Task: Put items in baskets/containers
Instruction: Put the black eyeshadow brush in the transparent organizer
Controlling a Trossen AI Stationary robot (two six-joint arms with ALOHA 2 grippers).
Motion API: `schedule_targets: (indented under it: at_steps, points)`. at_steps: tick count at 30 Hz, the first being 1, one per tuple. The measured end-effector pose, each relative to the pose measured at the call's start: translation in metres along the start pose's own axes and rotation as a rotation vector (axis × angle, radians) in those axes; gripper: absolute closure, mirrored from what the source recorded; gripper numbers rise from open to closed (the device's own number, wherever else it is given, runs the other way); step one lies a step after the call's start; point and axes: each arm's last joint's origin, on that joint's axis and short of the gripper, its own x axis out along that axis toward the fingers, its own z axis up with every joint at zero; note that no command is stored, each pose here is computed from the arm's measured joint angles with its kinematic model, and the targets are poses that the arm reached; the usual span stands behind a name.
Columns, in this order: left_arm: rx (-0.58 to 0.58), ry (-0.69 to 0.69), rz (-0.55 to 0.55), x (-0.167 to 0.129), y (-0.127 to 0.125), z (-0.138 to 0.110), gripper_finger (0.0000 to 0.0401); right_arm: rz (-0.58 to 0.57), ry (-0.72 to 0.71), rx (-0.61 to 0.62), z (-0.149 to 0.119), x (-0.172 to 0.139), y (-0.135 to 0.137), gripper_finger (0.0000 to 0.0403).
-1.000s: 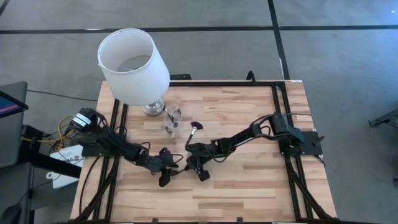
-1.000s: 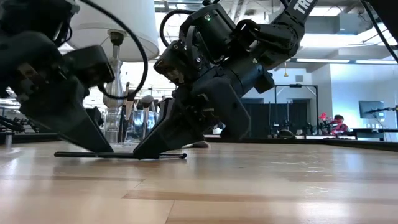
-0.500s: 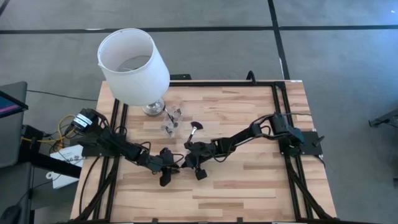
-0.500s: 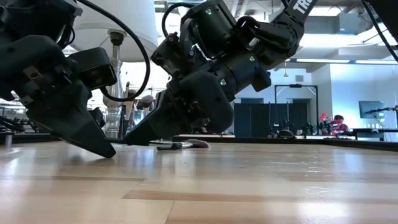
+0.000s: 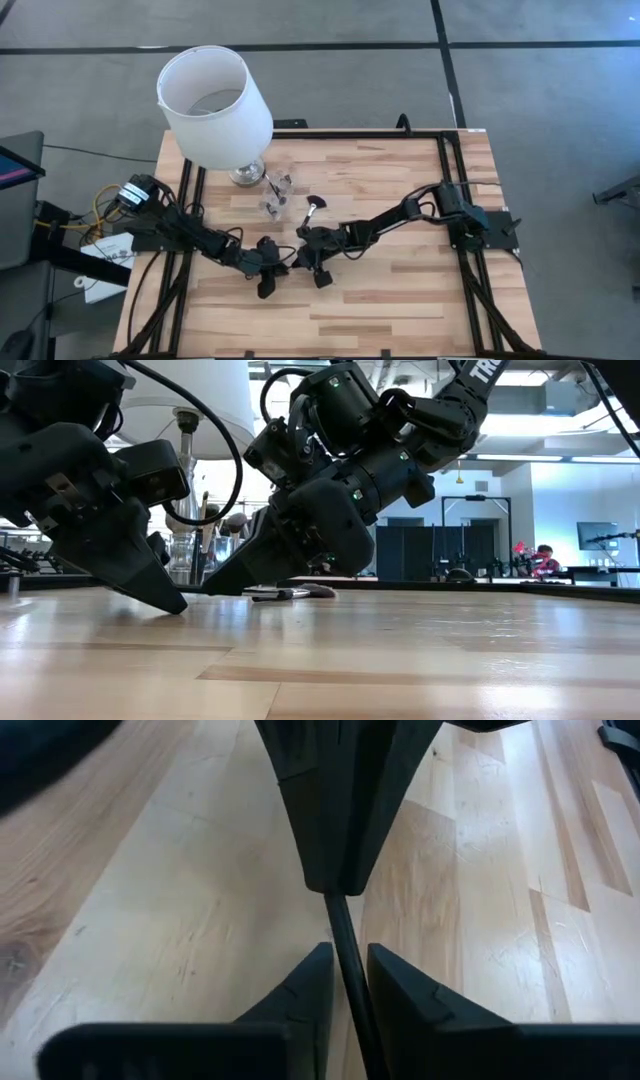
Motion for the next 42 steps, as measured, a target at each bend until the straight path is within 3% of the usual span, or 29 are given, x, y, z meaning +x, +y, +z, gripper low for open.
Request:
schedule_targets:
  at_steps: [5,10,14,18,22,26,29,32,37,39,42]
  points:
    - [0.002,-0.016,0.016,0.0,0.0,0.0,0.0384,0.006,0.004,0.02,0.0,-0.001,0.0,0.0373]
    - [0.041,-0.047,0.004,-0.003,-0.002,0.005,0.0385,0.011,-0.009,0.024,0.007,-0.005,0.0,0.0342]
    - [0.075,-0.105,-0.018,-0.012,-0.006,0.016,0.0388,-0.018,-0.017,0.025,0.029,-0.025,0.0,0.0328]
    - [0.113,-0.197,-0.038,-0.027,-0.01,0.034,0.0387,-0.13,-0.013,0.0,0.067,-0.068,0.003,0.0316]
    - [0.148,-0.276,-0.031,-0.039,-0.007,0.051,0.0388,-0.25,-0.067,-0.064,0.114,-0.135,0.014,0.0304]
    - [0.223,-0.353,0.03,-0.049,-0.003,0.063,0.0388,-0.267,-0.122,-0.04,0.139,-0.205,0.034,0.0299]
    - [0.31,-0.423,0.073,-0.06,-0.004,0.072,0.0388,-0.272,-0.192,-0.012,0.126,-0.22,0.048,0.03]
    - [0.384,-0.485,0.085,-0.073,-0.006,0.08,0.0388,-0.328,-0.208,-0.011,0.09,-0.205,0.053,0.03]
    - [0.463,-0.598,0.083,-0.09,-0.01,0.092,0.0388,-0.5,-0.399,0.029,0.041,-0.172,0.035,0.03]
    - [0.477,-0.617,0.086,-0.093,-0.01,0.094,0.0388,-0.497,-0.495,0.049,0.029,-0.158,0.024,0.0301]
    - [0.501,-0.608,0.094,-0.091,-0.01,0.093,0.0388,-0.397,-0.666,0.071,0.025,-0.143,0.01,0.03]
